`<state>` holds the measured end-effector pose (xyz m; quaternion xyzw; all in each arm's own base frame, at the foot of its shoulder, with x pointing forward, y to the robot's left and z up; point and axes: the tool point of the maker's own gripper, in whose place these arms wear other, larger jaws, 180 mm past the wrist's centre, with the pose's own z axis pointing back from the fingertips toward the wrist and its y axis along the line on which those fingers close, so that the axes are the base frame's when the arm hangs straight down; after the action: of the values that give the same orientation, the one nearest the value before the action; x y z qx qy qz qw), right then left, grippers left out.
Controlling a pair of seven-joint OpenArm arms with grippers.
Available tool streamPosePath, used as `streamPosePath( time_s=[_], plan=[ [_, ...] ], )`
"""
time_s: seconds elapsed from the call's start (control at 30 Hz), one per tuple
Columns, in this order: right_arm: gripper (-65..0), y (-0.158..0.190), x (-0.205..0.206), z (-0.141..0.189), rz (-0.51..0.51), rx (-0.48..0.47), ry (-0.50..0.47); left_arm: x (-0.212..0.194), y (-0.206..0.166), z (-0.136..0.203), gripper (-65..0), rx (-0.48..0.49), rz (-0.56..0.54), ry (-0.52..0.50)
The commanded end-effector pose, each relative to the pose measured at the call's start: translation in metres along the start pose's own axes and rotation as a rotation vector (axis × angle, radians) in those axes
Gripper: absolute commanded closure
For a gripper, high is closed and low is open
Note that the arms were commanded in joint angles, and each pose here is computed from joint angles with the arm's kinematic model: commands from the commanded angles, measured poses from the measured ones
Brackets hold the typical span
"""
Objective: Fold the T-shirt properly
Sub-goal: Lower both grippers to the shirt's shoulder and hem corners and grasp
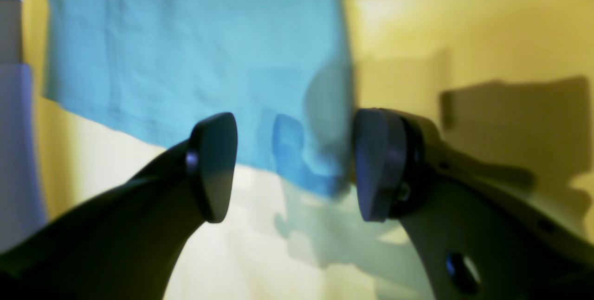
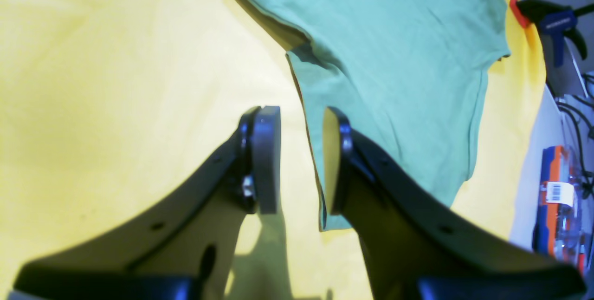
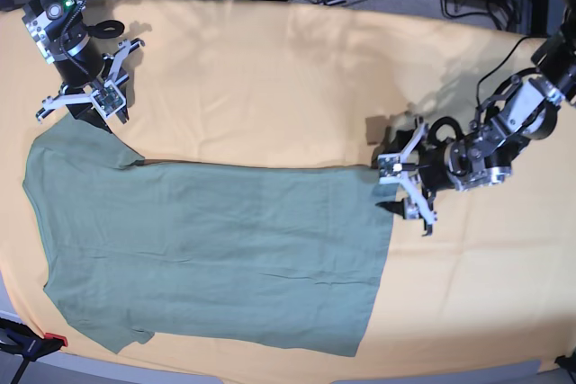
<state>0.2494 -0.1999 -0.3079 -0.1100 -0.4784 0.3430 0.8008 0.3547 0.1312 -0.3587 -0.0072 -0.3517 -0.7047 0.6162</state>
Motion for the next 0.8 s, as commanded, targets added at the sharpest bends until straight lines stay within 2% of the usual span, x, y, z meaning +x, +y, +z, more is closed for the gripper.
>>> streamPosePath(
  time_s=[0.0, 0.07, 0.1, 0.13, 0.23, 0.33, 0.47, 0.57, 0.77],
  plan=[
    [-19.0, -0.009, 0.008, 0.002, 0.018, -0.022, -0.029, -0.012, 0.008, 0.001, -40.3, 0.0, -0.023, 0.057],
    [-26.1, -0.012, 0.006, 0.002, 0.044, -0.034, -0.016, -0.012, 0.012, -0.007, -40.1, 0.0, -0.017, 0.059],
    [-30.4, -0.015, 0.004, 0.003, 0.056, -0.046, -0.009, -0.01, 0.016, -0.009, -37.6, 0.005, -0.015, 0.056],
    [-33.7, -0.019, 0.003, 0.003, 0.068, -0.063, -0.001, -0.008, 0.02, -0.01, -31.2, 0.012, -0.016, 0.053],
    [-36.1, -0.032, -0.006, 0.002, 0.101, -0.085, 0.024, -0.004, 0.025, -0.009, 0.0, 0.021, -0.015, 0.045],
    [-36.1, -0.041, -0.023, -0.001, 0.148, -0.067, 0.069, -0.005, 0.027, -0.009, 0.0, 0.025, -0.015, 0.05],
    [-36.1, -0.036, -0.04, -0.003, 0.176, 0.03, 0.106, -0.004, 0.027, -0.009, 0.0, 0.025, -0.011, 0.047],
    [-36.1, -0.044, -0.053, -0.004, 0.19, 0.03, 0.142, -0.004, 0.027, -0.009, 0.0, 0.025, -0.012, 0.047],
    [-36.0, -0.051, -0.07, -0.017, 0.138, 0.072, 0.172, 0.002, 0.027, -0.009, 0.0, 0.022, 0.024, 0.015]
  ],
)
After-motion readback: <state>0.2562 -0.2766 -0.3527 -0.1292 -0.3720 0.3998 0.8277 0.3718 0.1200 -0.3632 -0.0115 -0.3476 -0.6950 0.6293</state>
